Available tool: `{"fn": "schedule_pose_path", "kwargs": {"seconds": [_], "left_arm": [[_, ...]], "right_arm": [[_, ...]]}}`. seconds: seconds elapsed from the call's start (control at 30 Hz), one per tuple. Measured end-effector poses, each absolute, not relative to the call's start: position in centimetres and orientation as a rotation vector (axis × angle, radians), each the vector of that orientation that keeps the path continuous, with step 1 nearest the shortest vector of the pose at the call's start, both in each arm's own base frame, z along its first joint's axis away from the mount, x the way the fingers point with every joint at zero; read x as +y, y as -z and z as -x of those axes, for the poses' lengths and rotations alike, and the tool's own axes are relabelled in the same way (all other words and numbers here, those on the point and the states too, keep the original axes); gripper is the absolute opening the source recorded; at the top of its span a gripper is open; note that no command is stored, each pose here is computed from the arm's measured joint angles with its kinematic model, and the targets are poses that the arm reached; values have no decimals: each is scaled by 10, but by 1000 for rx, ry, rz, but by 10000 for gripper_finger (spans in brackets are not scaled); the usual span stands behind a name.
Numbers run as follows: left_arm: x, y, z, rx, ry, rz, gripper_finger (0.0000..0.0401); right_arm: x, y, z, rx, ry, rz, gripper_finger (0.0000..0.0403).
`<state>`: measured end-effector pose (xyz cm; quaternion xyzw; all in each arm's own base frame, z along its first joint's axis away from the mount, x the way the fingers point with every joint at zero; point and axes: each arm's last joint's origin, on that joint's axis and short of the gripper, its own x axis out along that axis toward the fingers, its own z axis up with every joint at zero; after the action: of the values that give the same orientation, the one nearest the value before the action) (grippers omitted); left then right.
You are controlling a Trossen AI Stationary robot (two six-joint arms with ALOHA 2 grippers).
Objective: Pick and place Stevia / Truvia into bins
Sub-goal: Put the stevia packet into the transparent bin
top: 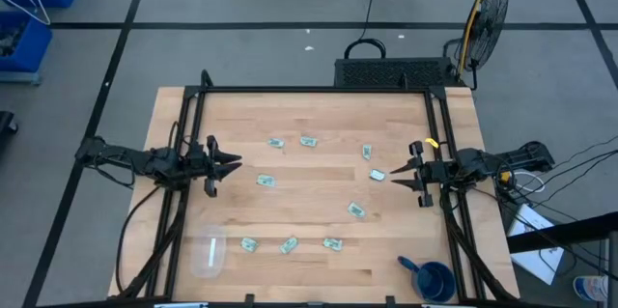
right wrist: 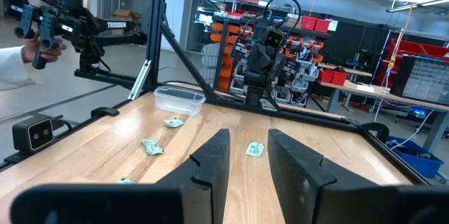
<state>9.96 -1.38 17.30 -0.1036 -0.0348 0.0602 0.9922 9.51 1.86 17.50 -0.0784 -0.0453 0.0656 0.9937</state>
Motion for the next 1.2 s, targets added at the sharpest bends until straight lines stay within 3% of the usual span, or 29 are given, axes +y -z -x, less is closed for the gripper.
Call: {"fn": "schedule_pose_path", "kwargs": {"seconds": [0.53,0.67,0.87,1.0,1.2], "left_arm": [[-12,-173,-99,-88,-192,320,102],[-10,-175,-99,-117,-241,363,102],[-9,-216,-95,-164,-226,289,102],[-8,-252,-96,-37,-276,237,102],[-15,-280,-120,287,-309,275,102]], "right_arm": [[19,-178,-95,-131,-128,218,91],[19,-179,-95,-127,-133,112,91],[18,-182,-94,-162,-116,81,91],[10,-200,-90,-317,149,279,91],[4,-219,-80,-496,329,181,91]]}}
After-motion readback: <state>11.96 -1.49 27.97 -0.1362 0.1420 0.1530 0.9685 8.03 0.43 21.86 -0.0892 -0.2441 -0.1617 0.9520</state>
